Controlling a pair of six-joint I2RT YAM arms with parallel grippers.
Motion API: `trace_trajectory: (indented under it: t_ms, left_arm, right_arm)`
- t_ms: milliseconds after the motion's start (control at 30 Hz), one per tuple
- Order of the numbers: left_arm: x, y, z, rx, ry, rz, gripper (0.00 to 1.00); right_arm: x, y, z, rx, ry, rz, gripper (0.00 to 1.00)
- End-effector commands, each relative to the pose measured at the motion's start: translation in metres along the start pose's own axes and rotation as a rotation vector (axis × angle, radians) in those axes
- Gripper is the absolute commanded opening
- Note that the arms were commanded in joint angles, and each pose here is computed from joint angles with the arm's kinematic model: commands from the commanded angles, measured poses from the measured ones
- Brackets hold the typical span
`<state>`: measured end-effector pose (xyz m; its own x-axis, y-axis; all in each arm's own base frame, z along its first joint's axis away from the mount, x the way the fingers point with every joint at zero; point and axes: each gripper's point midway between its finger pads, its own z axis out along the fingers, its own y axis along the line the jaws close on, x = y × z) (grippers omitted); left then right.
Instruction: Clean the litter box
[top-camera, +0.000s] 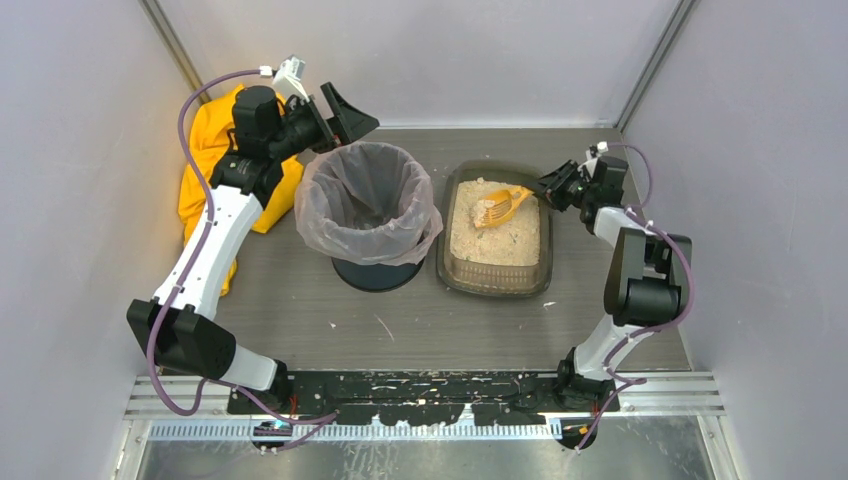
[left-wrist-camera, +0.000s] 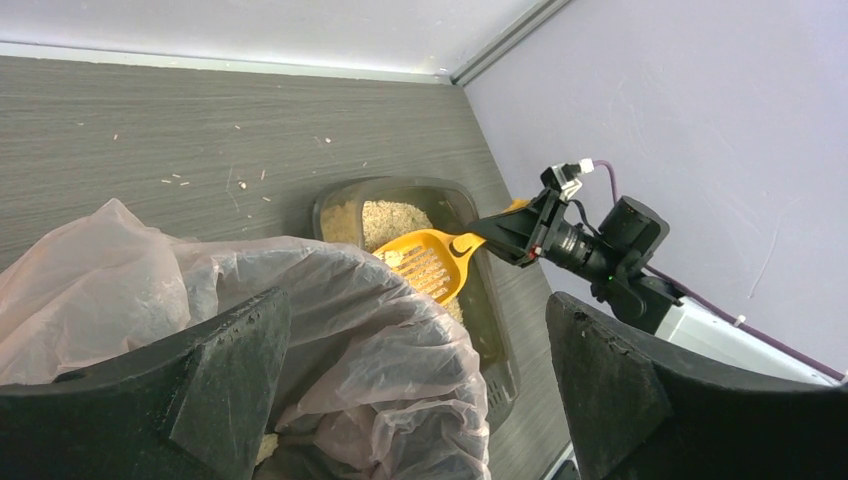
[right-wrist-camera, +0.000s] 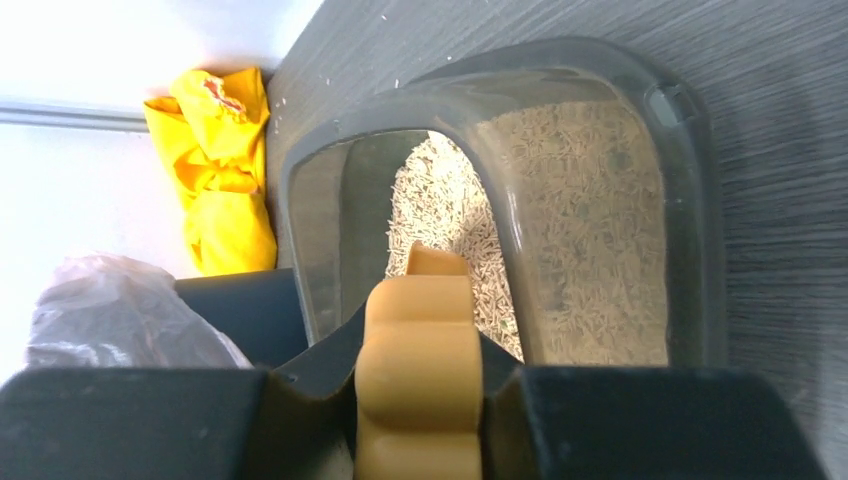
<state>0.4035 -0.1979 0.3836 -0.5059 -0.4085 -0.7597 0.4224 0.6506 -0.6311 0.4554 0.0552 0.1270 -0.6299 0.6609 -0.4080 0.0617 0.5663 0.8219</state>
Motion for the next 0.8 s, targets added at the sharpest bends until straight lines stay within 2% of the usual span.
trace_trajectory:
  t_ms: [0, 267, 767]
  left_arm:
    - [-0.017, -0.021, -0.007, 0.072, -0.058, 0.025, 0.98]
    - [-0.019, -0.023, -0.006, 0.082, -0.061, 0.023, 0.98]
    - [-0.023, -0.025, -0.002, 0.099, -0.064, 0.021, 0.97]
  right_arm:
    - [-0.02, 0.044, -0.027, -0.126, -0.073, -0.064, 0.01]
    - [-0.025, 0.051, -0.056, -0.207, -0.111, -0.017, 0.01]
    - [-0.043, 0.107, -0.119, -0.569, -0.197, 0.114, 0.01]
